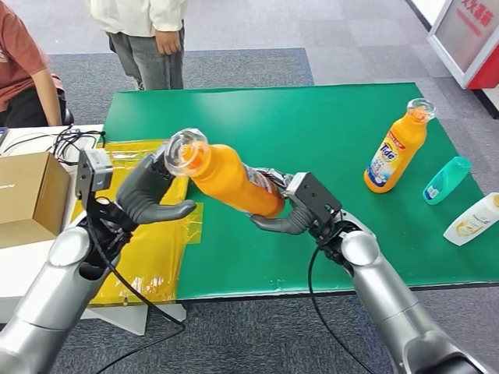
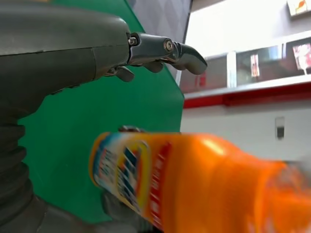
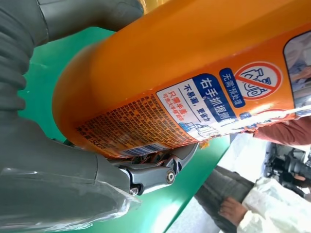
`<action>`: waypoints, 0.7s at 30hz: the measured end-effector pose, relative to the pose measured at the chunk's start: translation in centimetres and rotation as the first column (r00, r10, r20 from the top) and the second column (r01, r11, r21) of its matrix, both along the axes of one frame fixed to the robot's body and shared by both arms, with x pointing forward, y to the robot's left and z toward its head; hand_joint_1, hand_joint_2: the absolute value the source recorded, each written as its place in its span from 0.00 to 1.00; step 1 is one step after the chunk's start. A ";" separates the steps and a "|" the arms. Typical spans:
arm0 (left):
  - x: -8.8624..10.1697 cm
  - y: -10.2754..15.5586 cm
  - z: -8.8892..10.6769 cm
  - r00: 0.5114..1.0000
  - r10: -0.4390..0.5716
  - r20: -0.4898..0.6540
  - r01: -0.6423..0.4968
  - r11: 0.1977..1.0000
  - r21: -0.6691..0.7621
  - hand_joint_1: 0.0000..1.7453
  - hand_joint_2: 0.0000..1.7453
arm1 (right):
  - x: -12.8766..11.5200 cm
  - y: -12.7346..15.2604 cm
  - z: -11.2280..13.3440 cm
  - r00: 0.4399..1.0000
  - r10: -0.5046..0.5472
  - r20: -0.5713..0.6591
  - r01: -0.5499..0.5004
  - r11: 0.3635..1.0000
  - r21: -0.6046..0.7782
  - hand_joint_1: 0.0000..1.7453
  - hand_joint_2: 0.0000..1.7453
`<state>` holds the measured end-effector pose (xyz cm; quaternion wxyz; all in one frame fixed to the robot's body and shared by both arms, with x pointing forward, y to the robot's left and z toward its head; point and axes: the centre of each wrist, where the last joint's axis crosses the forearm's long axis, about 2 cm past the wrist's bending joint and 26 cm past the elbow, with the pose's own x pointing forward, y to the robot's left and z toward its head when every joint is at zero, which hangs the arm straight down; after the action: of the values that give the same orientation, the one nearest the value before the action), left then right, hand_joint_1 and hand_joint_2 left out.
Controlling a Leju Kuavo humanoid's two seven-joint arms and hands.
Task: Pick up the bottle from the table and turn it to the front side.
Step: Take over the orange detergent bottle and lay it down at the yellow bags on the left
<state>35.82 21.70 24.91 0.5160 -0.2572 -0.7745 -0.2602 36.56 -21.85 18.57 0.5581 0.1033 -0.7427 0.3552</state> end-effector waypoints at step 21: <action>0.7 -4.7 2.6 0.992 -0.124 -0.009 0.124 0.992 0.026 1.00 1.00 | 0.7 2.8 0.1 1.000 0.022 0.011 -0.022 0.999 -0.029 1.00 1.00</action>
<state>36.51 16.97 27.46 0.5050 -0.2988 -0.7516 -0.3013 37.29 -19.05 18.64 0.5514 0.1014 -0.7394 0.3727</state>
